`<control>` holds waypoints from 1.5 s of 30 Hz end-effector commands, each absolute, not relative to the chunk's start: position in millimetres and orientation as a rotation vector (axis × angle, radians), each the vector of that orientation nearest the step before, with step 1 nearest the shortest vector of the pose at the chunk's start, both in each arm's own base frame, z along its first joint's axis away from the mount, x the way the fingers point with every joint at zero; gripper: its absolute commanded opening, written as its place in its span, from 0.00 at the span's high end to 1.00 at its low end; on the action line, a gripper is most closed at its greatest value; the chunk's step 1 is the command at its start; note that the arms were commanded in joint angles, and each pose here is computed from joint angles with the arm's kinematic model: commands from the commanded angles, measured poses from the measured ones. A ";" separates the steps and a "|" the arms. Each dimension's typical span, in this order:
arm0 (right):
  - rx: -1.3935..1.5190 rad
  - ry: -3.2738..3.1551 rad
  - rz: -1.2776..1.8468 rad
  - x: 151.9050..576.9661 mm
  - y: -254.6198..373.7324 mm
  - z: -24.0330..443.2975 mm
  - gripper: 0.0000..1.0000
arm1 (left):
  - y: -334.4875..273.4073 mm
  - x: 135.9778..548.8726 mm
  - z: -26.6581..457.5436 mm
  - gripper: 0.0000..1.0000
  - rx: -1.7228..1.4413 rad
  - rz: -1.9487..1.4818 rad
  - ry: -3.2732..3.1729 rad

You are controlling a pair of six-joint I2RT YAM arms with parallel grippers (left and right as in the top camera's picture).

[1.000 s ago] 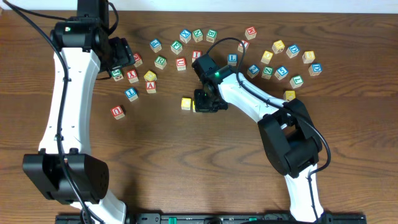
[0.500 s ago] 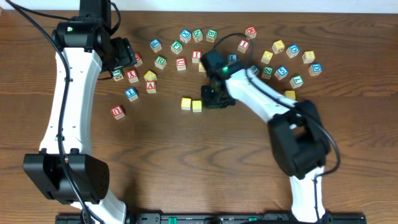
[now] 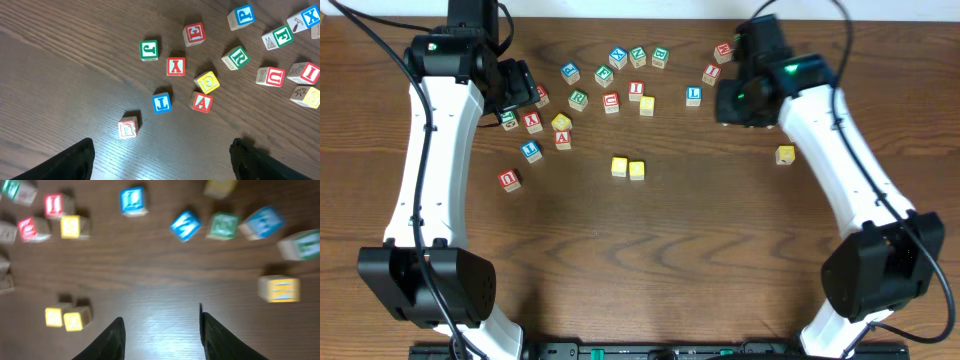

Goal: Spell out CORL
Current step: 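Open right gripper and retract right arm upward, then move left gripper over the green R block in the arc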

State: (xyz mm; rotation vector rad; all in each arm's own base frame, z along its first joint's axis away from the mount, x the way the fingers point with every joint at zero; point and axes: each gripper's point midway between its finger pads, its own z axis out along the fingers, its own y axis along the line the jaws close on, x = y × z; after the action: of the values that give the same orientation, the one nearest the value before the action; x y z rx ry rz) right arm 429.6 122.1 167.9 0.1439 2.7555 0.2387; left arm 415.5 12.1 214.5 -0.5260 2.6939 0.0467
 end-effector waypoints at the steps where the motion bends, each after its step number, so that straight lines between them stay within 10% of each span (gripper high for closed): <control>1: 0.171 2.692 0.214 445.1 99.6 188.2 0.57 | 12.2 413.5 216.2 0.15 -0.531 0.050 2.688; 45: 0.262 2.675 0.123 464.2 87.7 167.4 0.42 | -55.7 428.8 208.1 0.15 -0.389 -0.044 2.651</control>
State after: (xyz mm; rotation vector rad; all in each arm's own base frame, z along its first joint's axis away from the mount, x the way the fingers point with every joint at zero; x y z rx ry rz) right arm 461.2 86.4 163.5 0.2502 2.6886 0.1289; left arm 429.7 -47.4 205.4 -0.4069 2.6586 -0.0294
